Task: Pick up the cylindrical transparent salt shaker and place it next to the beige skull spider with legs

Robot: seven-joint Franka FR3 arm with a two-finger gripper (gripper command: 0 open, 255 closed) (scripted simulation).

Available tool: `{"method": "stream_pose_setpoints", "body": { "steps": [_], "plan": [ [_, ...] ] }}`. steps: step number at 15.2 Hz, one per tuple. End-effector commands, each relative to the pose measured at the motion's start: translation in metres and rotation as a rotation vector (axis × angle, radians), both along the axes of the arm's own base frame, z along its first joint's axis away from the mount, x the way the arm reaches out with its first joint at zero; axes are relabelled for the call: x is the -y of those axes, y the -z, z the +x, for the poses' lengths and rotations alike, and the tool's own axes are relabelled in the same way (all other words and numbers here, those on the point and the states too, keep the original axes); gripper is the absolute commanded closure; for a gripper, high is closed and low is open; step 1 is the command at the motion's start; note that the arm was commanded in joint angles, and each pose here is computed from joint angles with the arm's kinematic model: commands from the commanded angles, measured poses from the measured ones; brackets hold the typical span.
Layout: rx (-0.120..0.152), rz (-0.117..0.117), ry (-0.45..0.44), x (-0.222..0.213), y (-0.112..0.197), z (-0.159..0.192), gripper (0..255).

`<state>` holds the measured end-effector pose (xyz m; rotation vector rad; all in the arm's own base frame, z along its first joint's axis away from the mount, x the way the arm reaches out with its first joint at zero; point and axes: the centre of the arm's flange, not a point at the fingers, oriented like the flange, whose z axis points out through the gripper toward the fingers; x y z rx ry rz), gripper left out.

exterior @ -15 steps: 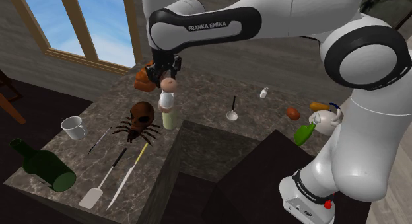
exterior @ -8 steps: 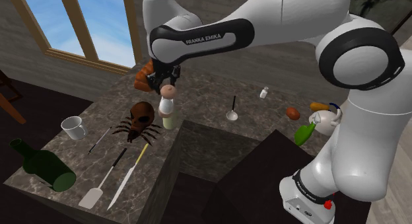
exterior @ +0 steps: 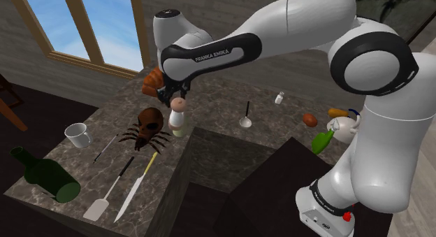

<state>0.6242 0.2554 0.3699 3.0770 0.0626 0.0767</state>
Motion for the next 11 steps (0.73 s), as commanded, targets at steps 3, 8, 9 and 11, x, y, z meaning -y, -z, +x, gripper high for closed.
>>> {"method": "stream_pose_setpoints", "body": {
  "steps": [3,8,9,11],
  "plan": [
    [0.001,0.0,0.0,-0.001,0.021,0.0,255],
    [0.001,0.0,0.0,-0.001,0.047,0.0,255],
    [0.001,0.0,0.0,-0.001,0.053,0.0,255],
    [0.001,0.0,0.0,-0.001,0.063,0.0,255]
  ]
}}
